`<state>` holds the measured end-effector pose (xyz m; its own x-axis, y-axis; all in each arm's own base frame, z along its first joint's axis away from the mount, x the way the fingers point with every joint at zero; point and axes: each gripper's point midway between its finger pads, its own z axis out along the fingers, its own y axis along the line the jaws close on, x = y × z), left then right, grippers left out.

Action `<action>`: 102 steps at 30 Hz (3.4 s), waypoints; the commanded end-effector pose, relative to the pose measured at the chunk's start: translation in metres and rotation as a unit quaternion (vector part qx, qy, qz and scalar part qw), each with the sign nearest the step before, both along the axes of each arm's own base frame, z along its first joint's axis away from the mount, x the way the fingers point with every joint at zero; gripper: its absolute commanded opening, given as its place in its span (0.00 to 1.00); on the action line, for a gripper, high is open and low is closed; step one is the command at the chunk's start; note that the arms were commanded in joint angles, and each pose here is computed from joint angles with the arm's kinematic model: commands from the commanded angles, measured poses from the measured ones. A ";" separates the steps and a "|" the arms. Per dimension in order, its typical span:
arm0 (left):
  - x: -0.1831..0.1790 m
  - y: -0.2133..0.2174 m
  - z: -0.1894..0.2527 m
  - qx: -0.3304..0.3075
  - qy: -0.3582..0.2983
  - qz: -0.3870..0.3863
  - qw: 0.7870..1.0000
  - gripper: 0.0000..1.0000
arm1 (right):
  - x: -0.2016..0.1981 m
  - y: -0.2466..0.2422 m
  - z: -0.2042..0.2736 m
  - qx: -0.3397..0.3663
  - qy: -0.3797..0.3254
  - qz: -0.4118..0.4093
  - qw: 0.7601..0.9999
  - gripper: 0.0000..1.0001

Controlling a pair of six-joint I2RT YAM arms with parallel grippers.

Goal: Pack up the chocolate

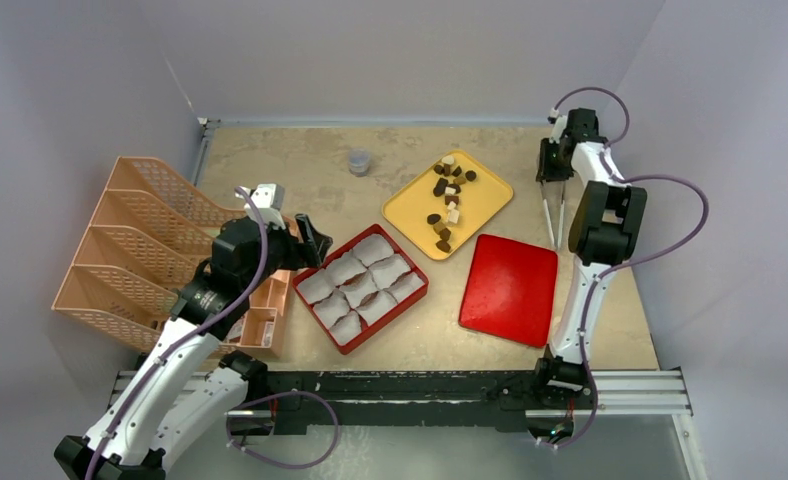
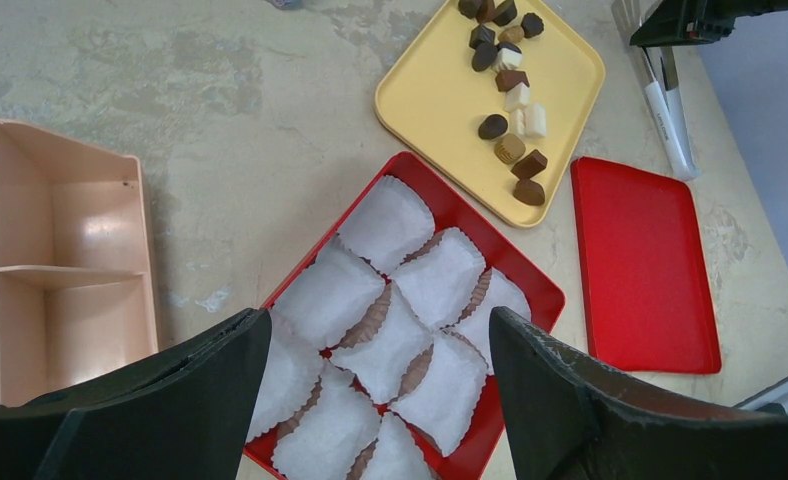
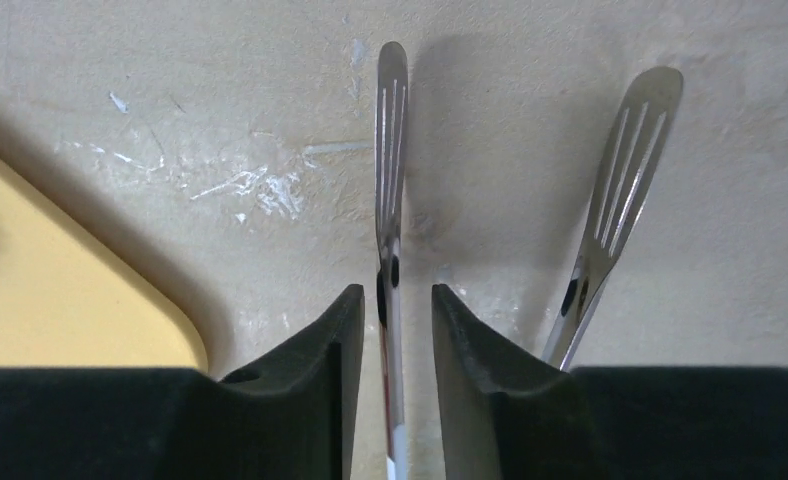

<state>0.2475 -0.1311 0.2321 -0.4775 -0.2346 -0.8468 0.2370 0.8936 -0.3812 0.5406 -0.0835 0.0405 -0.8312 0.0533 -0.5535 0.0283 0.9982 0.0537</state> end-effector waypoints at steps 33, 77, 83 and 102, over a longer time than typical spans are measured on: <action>-0.001 0.001 0.016 -0.013 -0.041 -0.003 0.999 0.80 | -0.070 -0.018 -0.012 -0.046 0.055 -0.067 0.995 0.71; 0.009 0.013 0.029 -0.022 -0.044 0.051 0.997 0.78 | -0.135 0.105 0.129 0.037 0.001 -0.005 0.999 0.43; 0.024 0.020 0.041 -0.051 -0.005 0.117 0.992 0.76 | -0.157 0.183 0.150 0.075 -0.038 0.109 0.990 0.43; 0.080 -0.101 0.144 -0.314 -0.050 -0.083 0.945 0.74 | -0.234 0.328 0.214 0.138 -0.139 0.318 0.927 0.42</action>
<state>0.3261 -0.2082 0.3117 -0.5120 -0.5815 -0.6323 0.2224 0.6213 -0.7514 0.2986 0.2282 0.2057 -0.6783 -0.2816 -0.6787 -0.5573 0.7991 0.2254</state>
